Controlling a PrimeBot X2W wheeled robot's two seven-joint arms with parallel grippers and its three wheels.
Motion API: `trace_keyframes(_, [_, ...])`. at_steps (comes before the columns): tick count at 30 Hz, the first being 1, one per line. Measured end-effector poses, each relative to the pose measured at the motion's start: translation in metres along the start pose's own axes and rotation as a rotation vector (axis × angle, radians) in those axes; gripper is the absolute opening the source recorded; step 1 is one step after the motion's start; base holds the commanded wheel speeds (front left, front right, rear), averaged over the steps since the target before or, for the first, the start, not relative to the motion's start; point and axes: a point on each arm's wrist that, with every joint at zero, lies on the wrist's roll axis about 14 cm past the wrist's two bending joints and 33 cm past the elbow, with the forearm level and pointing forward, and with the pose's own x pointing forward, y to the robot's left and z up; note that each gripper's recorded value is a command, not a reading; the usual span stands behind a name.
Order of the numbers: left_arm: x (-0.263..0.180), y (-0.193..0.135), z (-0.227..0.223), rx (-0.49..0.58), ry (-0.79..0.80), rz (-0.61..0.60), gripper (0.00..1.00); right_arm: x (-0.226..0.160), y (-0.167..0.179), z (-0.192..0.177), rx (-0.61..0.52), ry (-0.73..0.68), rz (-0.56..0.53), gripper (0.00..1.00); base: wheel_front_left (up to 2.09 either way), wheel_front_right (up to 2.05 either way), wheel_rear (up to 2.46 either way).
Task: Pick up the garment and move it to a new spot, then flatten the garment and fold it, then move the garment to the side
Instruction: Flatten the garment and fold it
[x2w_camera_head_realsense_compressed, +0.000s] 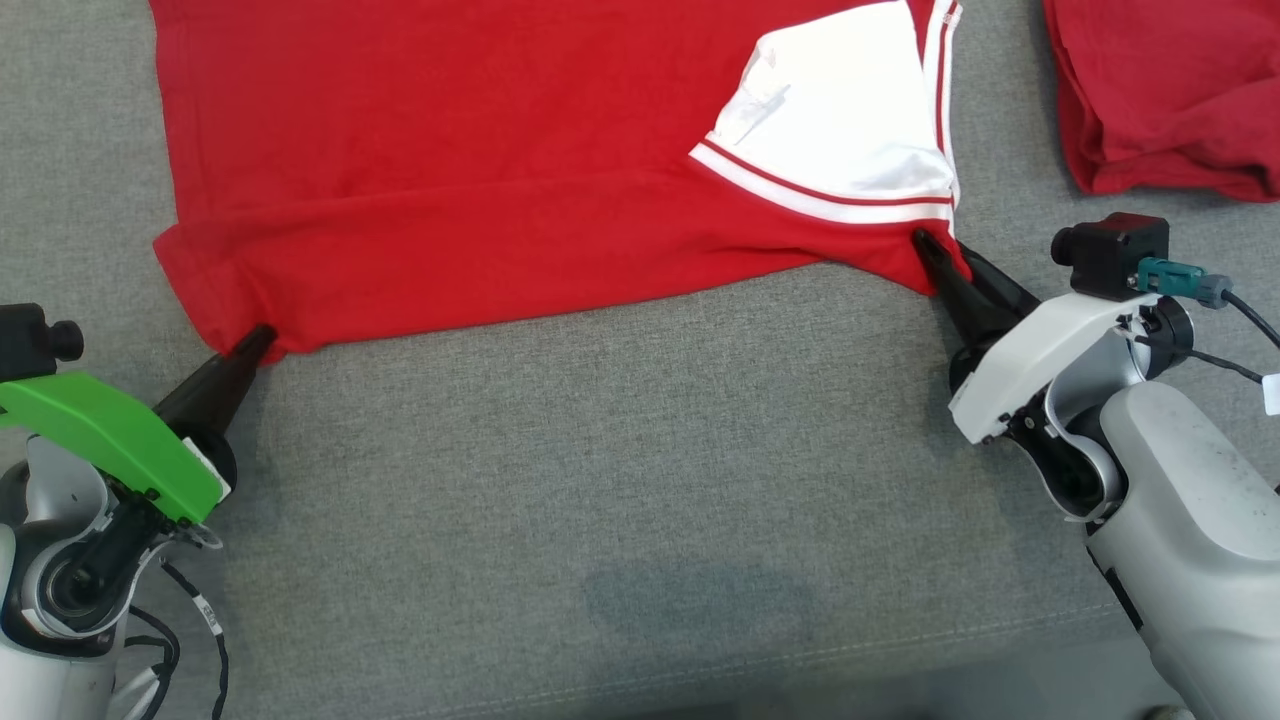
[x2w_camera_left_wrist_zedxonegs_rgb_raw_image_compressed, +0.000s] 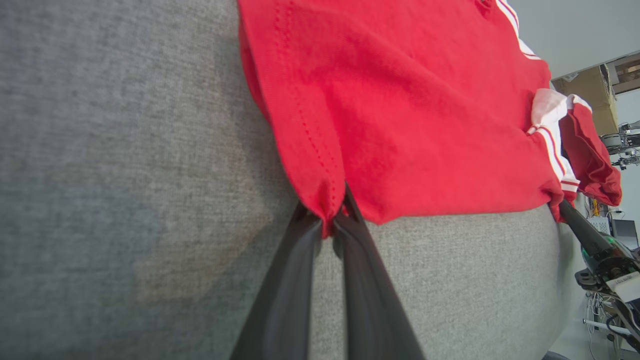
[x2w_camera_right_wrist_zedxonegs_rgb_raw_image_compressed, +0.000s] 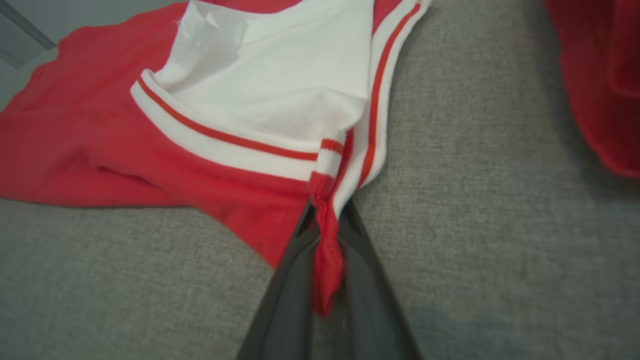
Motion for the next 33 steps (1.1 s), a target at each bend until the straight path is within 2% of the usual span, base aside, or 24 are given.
trace_keyframes(8, [-0.013,-0.005,0.007,-0.012,-0.006,-0.019,0.0,-0.015,-0.002,-0.002,0.039,0.017,-0.002,0.0,0.0,0.0,0.0])
trace_keyframes(17, [-0.051,-0.005,0.002,-0.038,0.007,-0.025,0.0,-0.057,-0.002,-0.021,0.086,0.072,-0.011,0.0,0.0,0.0,0.0])
trace_keyframes(19, [-0.063,-0.007,-0.013,-0.04,0.056,-0.028,0.0,-0.072,-0.003,-0.029,0.094,0.1,-0.015,0.0,0.0,0.0,0.0])
trace_keyframes(20, [-0.065,-0.007,-0.019,-0.047,0.072,-0.027,0.0,-0.076,-0.004,-0.032,0.095,0.105,-0.019,0.12,0.0,0.0,0.0])
trace_keyframes(21, [-0.067,-0.006,-0.024,-0.062,0.08,-0.022,0.0,-0.078,-0.006,-0.033,0.094,0.11,-0.024,0.31,0.0,0.0,0.0])
trace_keyframes(22, [-0.067,-0.004,-0.028,-0.077,0.088,-0.013,0.05,-0.079,-0.007,-0.034,0.092,0.115,-0.027,0.38,0.0,0.0,0.0])
trace_keyframes(23, [-0.067,-0.002,-0.031,-0.084,0.1,-0.008,0.26,-0.079,-0.008,-0.034,0.086,0.125,-0.026,0.56,0.0,0.0,0.0])
trace_keyframes(24, [-0.068,-0.001,-0.034,-0.089,0.11,-0.003,0.39,-0.079,-0.009,-0.033,0.079,0.127,-0.023,0.8,0.0,0.0,0.0])
trace_keyframes(25, [-0.067,-0.001,-0.037,-0.093,0.119,0.0,0.64,-0.078,-0.009,-0.033,0.075,0.131,-0.019,1.0,0.0,0.0,0.0])
trace_keyframes(26, [-0.067,0.0,-0.041,-0.097,0.133,0.002,0.86,-0.076,-0.008,-0.031,0.072,0.13,-0.013,1.0,0.0,0.0,0.0])
trace_keyframes(27, [-0.067,0.001,-0.044,-0.101,0.141,0.005,1.0,-0.074,-0.006,-0.03,0.071,0.13,-0.009,1.0,0.0,0.0,0.0])
trace_keyframes(30, [-0.069,0.009,-0.044,-0.061,0.159,0.034,1.0,-0.07,-0.001,-0.023,0.058,0.121,0.014,1.0,0.0,0.0,0.0])
trace_keyframes(33, [-0.076,0.029,-0.024,0.061,0.146,0.107,1.0,-0.062,-0.006,0.004,-0.002,0.063,0.019,1.0,0.0,0.0,0.0])
